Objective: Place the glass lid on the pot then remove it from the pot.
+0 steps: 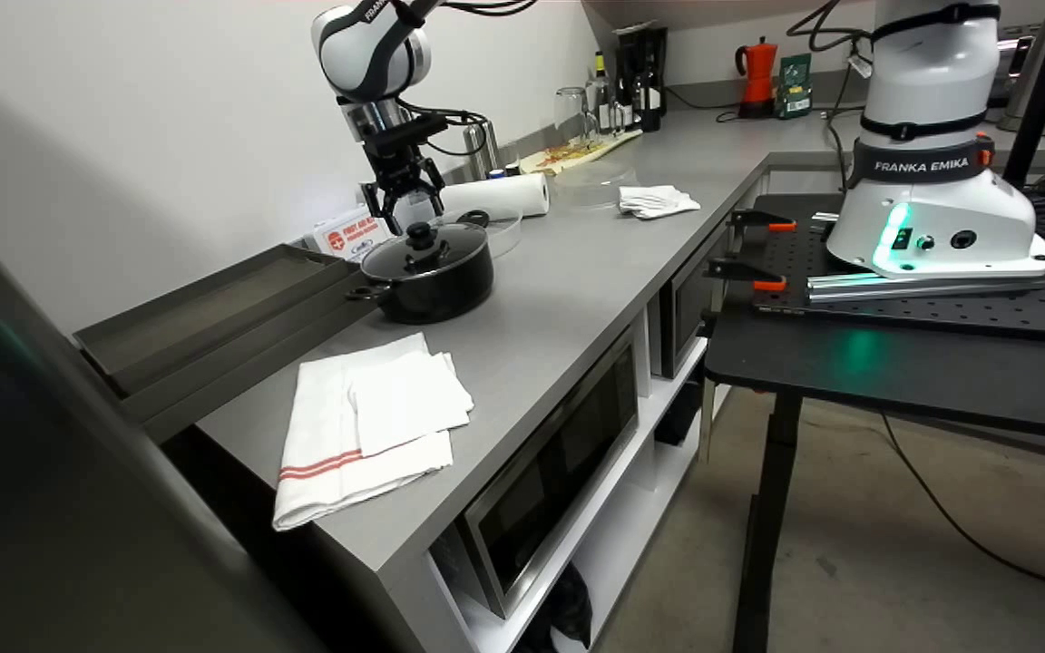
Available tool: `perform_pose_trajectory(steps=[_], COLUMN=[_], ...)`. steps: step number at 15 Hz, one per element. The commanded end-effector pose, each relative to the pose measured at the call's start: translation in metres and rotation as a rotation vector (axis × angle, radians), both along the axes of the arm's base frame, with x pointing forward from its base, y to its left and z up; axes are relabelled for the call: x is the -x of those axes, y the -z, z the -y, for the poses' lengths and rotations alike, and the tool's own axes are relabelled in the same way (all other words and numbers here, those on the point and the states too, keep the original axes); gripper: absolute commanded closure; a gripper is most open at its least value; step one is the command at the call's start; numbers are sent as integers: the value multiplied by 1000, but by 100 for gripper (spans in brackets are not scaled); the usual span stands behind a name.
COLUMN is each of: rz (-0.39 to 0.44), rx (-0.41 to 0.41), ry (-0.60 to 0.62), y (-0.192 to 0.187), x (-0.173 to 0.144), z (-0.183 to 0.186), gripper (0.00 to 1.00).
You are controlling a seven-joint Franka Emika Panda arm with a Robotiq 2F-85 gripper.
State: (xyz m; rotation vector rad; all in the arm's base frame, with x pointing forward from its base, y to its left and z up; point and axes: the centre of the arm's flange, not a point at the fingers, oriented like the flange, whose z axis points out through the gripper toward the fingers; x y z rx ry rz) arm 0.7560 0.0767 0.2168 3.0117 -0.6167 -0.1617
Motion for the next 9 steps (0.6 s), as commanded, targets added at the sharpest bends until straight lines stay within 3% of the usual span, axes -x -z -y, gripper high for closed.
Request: perform_pose_trajectory(steps=[1, 6, 7, 8, 9], rz=[-10, -15, -15, -16, -16], rx=[29, 31, 30, 30, 29], ry=[16, 17, 16, 15, 15], y=[3, 6, 7, 7, 6], x=[-18, -20, -20, -20, -20], z=[-1, 0, 0, 0, 0], gripper=[0, 0, 8, 27, 33])
